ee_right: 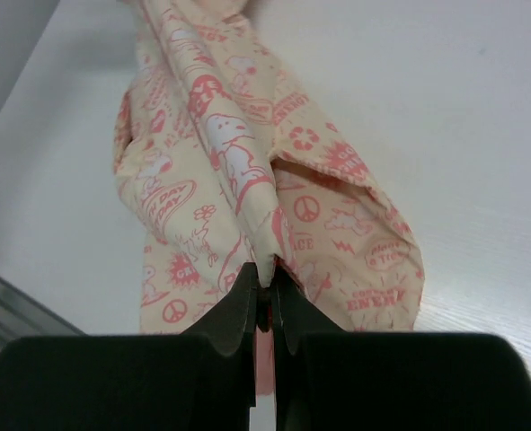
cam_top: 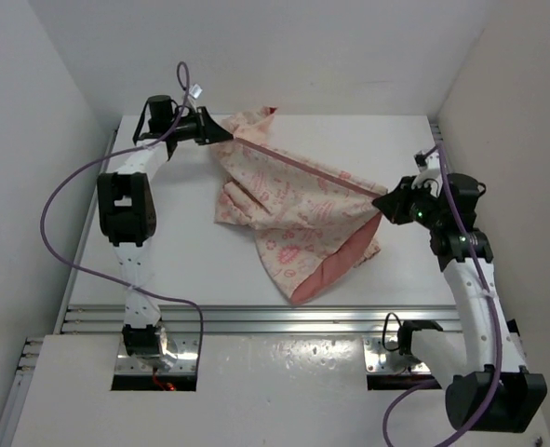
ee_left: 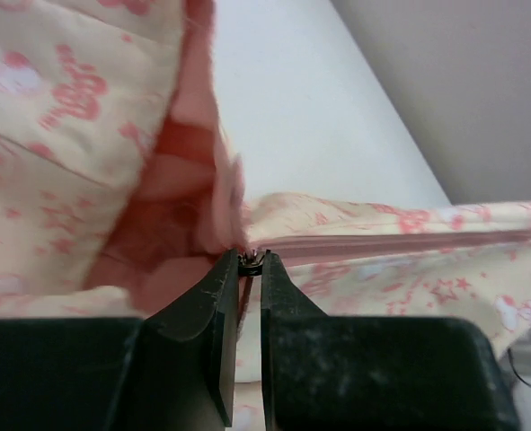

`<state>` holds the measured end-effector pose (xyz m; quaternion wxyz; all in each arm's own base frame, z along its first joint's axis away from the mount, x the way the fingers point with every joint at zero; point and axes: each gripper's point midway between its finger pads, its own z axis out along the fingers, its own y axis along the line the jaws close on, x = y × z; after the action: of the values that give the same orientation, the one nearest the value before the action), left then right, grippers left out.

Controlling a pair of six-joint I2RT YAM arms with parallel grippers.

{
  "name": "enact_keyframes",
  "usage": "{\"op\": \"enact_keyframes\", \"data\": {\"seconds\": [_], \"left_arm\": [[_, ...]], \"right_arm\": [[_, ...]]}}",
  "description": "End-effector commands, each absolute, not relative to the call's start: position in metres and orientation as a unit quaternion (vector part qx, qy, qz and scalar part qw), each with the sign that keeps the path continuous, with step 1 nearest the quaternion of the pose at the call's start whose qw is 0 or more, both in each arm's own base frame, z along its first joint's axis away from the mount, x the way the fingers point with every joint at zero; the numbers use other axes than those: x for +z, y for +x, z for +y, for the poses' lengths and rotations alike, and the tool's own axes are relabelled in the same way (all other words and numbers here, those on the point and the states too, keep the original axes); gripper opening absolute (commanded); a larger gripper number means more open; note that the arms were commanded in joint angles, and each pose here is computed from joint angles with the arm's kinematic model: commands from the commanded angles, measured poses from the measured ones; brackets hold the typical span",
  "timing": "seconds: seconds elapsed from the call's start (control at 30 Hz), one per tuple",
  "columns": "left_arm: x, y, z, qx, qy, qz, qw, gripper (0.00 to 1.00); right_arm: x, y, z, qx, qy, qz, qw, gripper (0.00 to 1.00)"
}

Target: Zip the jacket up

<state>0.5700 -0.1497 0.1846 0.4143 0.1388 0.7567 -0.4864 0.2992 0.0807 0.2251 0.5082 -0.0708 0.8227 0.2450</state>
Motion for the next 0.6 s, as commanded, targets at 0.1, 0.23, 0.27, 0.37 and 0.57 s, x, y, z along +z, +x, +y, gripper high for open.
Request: {"op": "enact_keyframes", "data": {"seconds": [0.1,0.23,0.27,0.37,0.57], "left_arm": [[0.203,0.643,-0.007,-0.269,0.058,0.774,0.57,0.0],[0.215,0.651,0.013,-0.233,0.039,0.771,0.591,0.0],[0.215,0.651,0.013,-0.229,0.044,0.771,0.593,0.0],[0.219,0.648,0.012,-0.226,0.058,0.769,0.594,0.1],[0.27,0.619,-0.013,-0.225,0.119,0.757,0.602,0.92]], "right_arm": [[0.227,0.304,0.018,0.178,0.016,0.829,0.529,0.0],[0.215,0.308,-0.006,0.166,0.065,0.837,0.517,0.0],[0.216,0.308,-0.011,0.163,0.074,0.836,0.518,0.0],[0.216,0.316,-0.016,0.162,0.082,0.835,0.52,0.0],[0.253,0.343,-0.012,0.193,0.064,0.822,0.532,0.79]]}}
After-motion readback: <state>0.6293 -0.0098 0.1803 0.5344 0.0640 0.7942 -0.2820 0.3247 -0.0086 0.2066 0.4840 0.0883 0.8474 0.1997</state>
